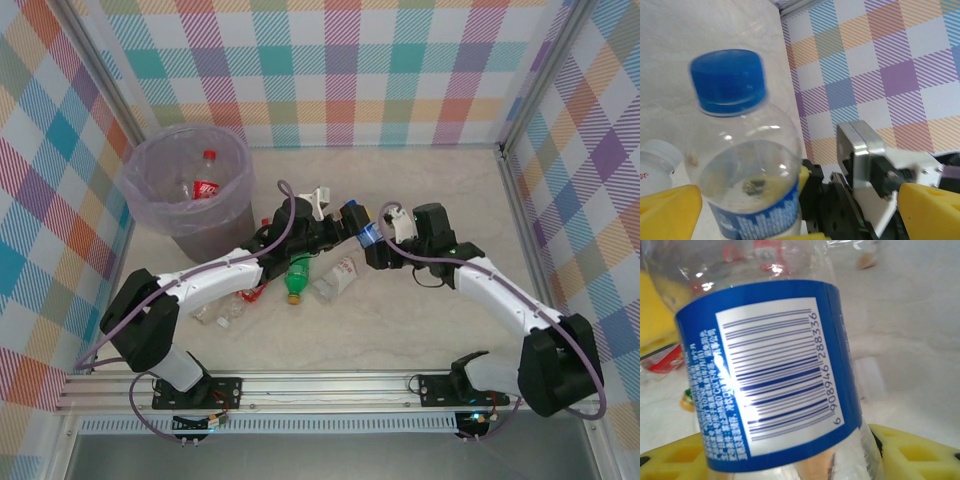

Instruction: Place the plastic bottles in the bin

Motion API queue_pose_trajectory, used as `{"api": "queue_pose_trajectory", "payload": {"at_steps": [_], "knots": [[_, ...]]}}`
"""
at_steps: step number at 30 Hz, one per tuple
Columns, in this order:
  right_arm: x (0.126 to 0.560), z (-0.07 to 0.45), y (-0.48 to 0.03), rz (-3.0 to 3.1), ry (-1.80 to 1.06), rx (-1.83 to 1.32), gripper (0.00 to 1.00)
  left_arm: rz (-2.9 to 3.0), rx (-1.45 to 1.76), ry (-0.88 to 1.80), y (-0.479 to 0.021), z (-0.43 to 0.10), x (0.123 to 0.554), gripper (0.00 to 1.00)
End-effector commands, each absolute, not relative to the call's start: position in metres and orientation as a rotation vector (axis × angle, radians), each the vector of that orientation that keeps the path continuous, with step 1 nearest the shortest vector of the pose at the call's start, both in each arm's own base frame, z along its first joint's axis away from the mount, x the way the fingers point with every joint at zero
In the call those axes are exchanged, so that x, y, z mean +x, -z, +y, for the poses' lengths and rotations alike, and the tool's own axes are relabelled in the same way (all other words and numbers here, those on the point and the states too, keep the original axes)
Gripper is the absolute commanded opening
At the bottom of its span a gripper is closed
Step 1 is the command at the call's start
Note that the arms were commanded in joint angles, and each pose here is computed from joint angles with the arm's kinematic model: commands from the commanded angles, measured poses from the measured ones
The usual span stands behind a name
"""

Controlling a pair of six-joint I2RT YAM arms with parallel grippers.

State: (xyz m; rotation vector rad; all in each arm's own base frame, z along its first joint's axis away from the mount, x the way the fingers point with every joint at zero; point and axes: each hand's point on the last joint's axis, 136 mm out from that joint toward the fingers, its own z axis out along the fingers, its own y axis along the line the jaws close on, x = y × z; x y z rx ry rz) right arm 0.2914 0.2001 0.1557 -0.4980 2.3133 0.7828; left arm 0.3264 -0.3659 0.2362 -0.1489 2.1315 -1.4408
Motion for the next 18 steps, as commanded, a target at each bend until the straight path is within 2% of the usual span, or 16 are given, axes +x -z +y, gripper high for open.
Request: {"api": "queue_pose_trajectory", "payload": {"at_steps": [1,7,16,18], "knots": [[0.285,0.216,-0.185,2.194,-0.911,-0.507,0.6,2.077,-0.161,1.473,-0.244,-0.373,0.331,0.99],[0.276,0.227,-0.192,2.174,-0.954,-0.537,0.6,2.105,-0.151,1.434,-0.234,-0.377,0.329,0.98],[0.272,0.229,-0.184,2.223,-0.932,-0.526,0.61,2.092,-0.129,1.433,-0.242,-0.376,0.327,0.69],[0.272,0.229,-0.185,2.231,-0.927,-0.521,0.65,2.096,-0.121,1.429,-0.242,-0.376,0.326,0.65]]}}
